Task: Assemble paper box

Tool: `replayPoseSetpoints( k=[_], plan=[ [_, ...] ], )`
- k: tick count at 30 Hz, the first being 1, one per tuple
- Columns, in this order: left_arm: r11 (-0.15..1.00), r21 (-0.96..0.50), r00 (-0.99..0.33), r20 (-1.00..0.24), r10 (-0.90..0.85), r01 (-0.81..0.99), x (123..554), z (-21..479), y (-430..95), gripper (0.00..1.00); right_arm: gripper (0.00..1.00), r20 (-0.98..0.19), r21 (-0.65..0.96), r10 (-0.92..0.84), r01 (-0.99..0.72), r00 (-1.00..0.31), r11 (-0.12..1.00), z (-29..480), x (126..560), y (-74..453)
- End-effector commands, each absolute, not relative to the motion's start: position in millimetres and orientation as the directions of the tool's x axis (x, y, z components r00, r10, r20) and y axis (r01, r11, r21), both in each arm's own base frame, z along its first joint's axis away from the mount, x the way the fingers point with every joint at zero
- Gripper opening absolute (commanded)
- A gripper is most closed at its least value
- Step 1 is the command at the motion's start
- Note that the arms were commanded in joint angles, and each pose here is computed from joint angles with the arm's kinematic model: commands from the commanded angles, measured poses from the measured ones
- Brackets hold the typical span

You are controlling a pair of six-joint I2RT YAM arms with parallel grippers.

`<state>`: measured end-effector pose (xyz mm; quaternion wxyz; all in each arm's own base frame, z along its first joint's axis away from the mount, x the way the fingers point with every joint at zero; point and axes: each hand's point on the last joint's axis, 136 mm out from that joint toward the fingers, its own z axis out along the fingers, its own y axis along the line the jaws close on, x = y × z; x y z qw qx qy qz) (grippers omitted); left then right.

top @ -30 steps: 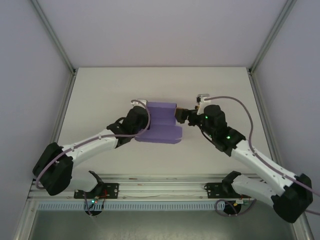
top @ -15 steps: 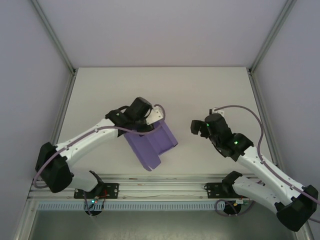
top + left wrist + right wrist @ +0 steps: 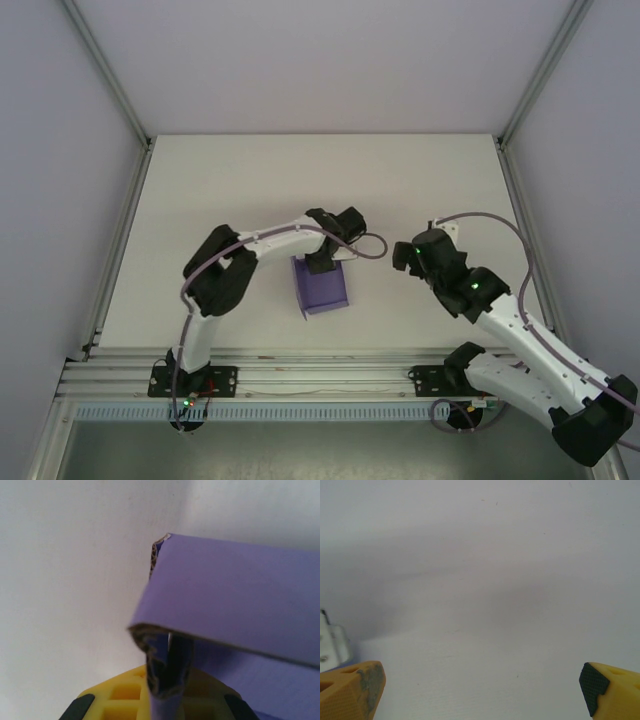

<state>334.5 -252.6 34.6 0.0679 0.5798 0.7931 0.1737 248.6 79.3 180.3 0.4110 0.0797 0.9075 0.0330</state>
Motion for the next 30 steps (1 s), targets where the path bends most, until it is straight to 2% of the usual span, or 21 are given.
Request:
replayPoseSetpoints(
  k=[1, 9, 12, 18, 21, 26, 30],
  plan=[
    [0.214, 0.463, -0.328, 0.182, 0.927, 0.860, 345, 30, -250, 0.00, 1.00, -0.751, 0.087, 0.176, 0.168, -0.637, 0.982, 175, 243, 63],
    [0.224, 0.551, -0.379, 0.185, 0.907, 0.804, 350, -9, -250, 0.00, 1.00, -0.763, 0.124, 0.209, 0.179, -0.612, 0.976, 171, 241, 58],
    [0.235, 0.539, -0.388, 0.191, 0.902, 0.809, 344, -27, -247, 0.00, 1.00, -0.759, 0.124, 0.212, 0.182, -0.616, 0.975, 168, 242, 58],
    [0.259, 0.529, -0.400, 0.170, 0.900, 0.808, 340, -26, -247, 0.01, 1.00, -0.756, 0.123, 0.208, 0.177, -0.621, 0.976, 167, 247, 60],
    [0.267, 0.536, -0.395, 0.137, 0.909, 0.801, 344, -10, -251, 0.20, 1.00, -0.751, 0.133, 0.209, 0.167, -0.626, 0.977, 169, 247, 63],
    [0.289, 0.537, -0.379, 0.062, 0.923, 0.792, 349, 24, -263, 0.45, 1.00, -0.753, 0.162, 0.221, 0.152, -0.620, 0.975, 176, 243, 64],
    [0.306, 0.545, -0.370, 0.008, 0.929, 0.781, 353, 48, -271, 0.60, 1.00, -0.753, 0.176, 0.221, 0.135, -0.619, 0.975, 178, 238, 65]
  ],
)
